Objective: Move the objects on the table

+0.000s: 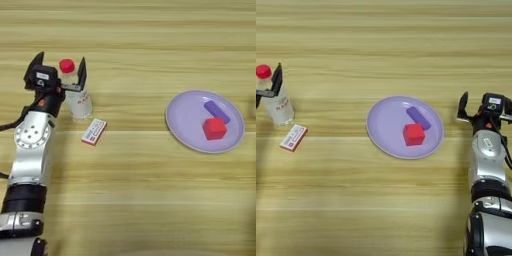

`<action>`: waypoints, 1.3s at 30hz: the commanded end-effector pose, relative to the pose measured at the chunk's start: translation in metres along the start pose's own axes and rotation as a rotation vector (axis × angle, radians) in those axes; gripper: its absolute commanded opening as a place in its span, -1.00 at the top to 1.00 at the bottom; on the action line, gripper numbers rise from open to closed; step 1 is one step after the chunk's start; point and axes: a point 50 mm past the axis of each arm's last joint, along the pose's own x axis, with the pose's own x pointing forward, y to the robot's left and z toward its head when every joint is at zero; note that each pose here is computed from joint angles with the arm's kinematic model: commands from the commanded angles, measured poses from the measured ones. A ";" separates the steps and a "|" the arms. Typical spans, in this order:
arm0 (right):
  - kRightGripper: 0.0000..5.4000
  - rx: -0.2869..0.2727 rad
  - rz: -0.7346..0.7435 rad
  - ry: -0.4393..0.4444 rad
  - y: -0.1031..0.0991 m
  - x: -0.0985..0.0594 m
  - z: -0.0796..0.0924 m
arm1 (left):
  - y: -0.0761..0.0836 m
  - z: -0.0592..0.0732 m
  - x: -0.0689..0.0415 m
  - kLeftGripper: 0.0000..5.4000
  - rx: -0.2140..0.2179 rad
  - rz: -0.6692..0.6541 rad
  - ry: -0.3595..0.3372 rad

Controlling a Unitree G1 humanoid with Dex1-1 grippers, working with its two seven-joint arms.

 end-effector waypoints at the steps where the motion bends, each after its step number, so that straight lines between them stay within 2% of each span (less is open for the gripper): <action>1: -1.00 -0.003 0.000 -0.017 -0.001 0.004 0.005 | -0.007 -0.013 0.002 -1.00 -0.007 -0.025 0.049; 3: -1.00 -0.003 0.000 -0.017 -0.001 0.004 0.005 | -0.010 -0.016 0.001 -1.00 -0.025 -0.041 0.064; 11: -1.00 -0.002 0.003 -0.016 0.000 0.004 0.005 | -0.014 -0.028 0.003 -1.00 -0.015 -0.067 0.109; 27: -1.00 -0.003 0.004 -0.017 0.000 0.004 0.006 | -0.015 -0.028 0.005 -1.00 -0.021 -0.075 0.090; 39: -1.00 -0.002 0.003 -0.018 0.000 0.004 0.006 | -0.017 -0.028 0.004 -0.62 -0.052 -0.102 0.087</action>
